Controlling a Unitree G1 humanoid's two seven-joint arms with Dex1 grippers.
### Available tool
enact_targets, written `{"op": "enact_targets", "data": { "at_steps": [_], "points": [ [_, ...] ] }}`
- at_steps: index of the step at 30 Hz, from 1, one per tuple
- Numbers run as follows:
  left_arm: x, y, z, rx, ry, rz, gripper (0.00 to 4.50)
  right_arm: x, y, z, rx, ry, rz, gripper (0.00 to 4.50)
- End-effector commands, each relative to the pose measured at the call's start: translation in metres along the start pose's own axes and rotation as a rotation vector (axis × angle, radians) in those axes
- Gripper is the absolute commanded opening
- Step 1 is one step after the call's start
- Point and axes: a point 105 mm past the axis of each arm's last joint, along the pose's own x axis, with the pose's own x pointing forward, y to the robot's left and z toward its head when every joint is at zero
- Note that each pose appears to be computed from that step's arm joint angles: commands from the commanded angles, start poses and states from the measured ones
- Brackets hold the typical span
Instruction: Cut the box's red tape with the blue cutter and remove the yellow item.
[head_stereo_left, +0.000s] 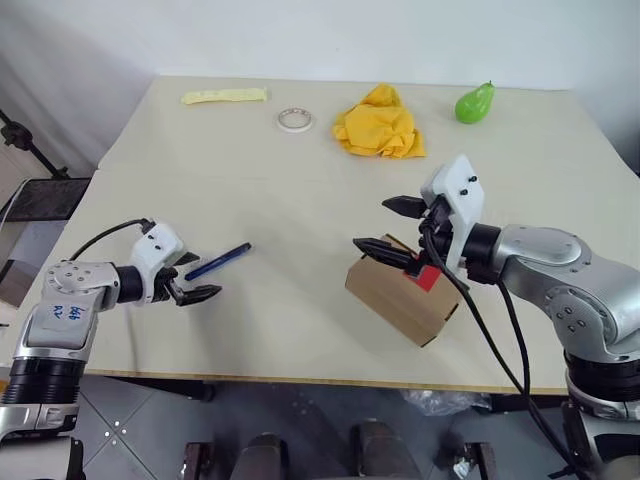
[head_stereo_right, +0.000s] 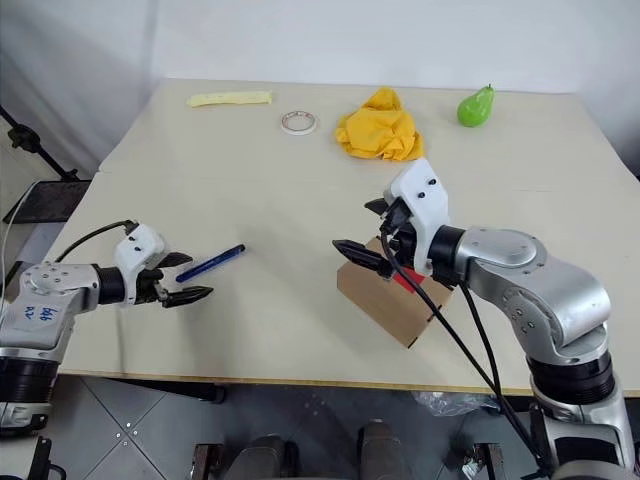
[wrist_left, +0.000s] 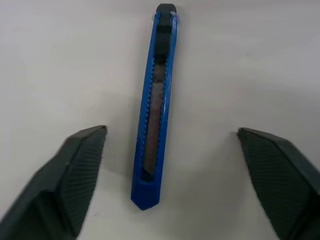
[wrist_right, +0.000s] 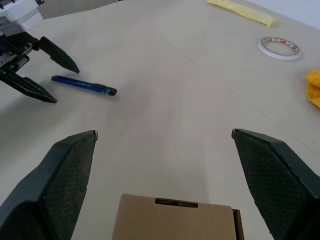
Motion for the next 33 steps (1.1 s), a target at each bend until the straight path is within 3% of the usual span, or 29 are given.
{"op": "enact_targets", "data": {
  "at_steps": [1, 8, 19, 24, 29, 32, 33],
  "points": [
    [-0.008, 0.018, -0.004, -0.026, 0.002, 0.058, 4.4, -0.002, 0.002, 0.014, -0.04, -0.052, 0.012, 4.5],
    [-0.012, 0.043, -0.007, -0.019, 0.018, 0.082, 4.4, -0.004, 0.024, 0.021, 0.011, -0.096, 0.148, 4.5],
    [0.001, 0.032, -0.026, -0.036, 0.078, -0.055, 4.4, -0.008, 0.037, 0.013, 0.024, -0.059, 0.218, 4.5],
    [0.001, 0.029, -0.034, -0.053, 0.114, -0.092, 3.31, -0.009, 0.035, 0.014, 0.018, -0.058, 0.209, 4.5],
    [-0.001, 0.027, -0.039, -0.061, 0.143, -0.119, 3.31, -0.01, 0.032, 0.015, 0.011, -0.055, 0.196, 4.5],
    [-0.002, 0.027, -0.042, -0.065, 0.159, -0.119, 2.51, -0.01, 0.031, 0.015, 0.008, -0.055, 0.192, 4.5],
    [-0.003, 0.027, -0.043, -0.067, 0.163, -0.123, 2.51, -0.01, 0.031, 0.016, 0.007, -0.055, 0.191, 4.5]
  ]
}}
